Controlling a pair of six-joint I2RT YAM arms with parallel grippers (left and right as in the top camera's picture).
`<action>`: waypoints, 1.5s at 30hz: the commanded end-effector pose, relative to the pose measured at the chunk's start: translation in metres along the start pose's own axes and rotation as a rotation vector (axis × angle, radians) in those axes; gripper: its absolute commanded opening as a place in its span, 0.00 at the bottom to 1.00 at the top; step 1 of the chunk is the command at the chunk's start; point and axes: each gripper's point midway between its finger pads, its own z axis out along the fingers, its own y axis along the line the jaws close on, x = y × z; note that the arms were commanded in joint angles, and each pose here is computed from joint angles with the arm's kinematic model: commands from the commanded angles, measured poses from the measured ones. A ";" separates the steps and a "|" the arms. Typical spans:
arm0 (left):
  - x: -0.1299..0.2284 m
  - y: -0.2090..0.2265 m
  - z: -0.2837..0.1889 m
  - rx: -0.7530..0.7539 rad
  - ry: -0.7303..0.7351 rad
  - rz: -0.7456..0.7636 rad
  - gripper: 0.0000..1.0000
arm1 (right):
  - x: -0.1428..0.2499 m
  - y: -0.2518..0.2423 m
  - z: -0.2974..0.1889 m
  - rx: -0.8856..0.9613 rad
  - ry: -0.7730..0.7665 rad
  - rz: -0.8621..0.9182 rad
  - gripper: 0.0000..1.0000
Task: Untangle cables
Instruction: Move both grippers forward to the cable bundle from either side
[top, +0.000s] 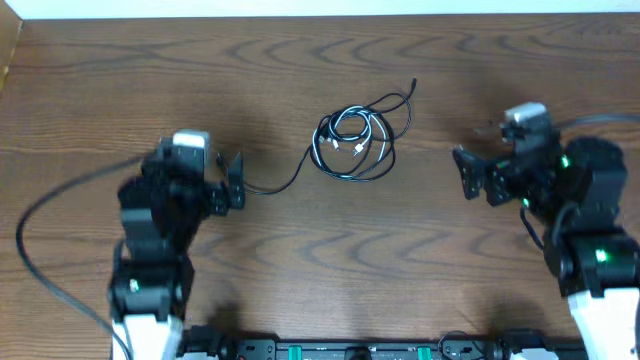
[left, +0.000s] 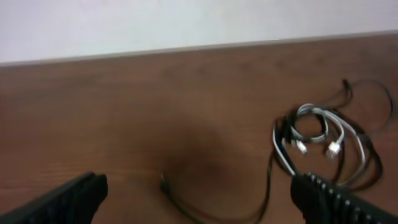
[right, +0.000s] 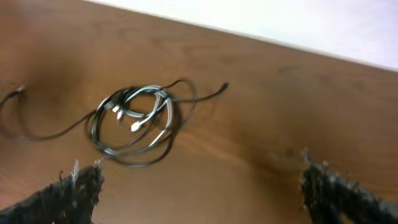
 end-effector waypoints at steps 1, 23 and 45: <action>-0.028 -0.002 0.013 0.037 0.067 -0.006 1.00 | -0.013 0.014 0.012 -0.051 0.054 -0.012 0.99; -0.024 -0.040 0.067 0.198 0.476 -0.111 1.00 | -0.019 0.087 0.108 -0.387 0.341 0.044 0.99; 0.090 -0.099 0.177 0.109 0.809 -0.452 0.61 | 0.006 0.054 0.153 -0.146 0.422 0.271 0.71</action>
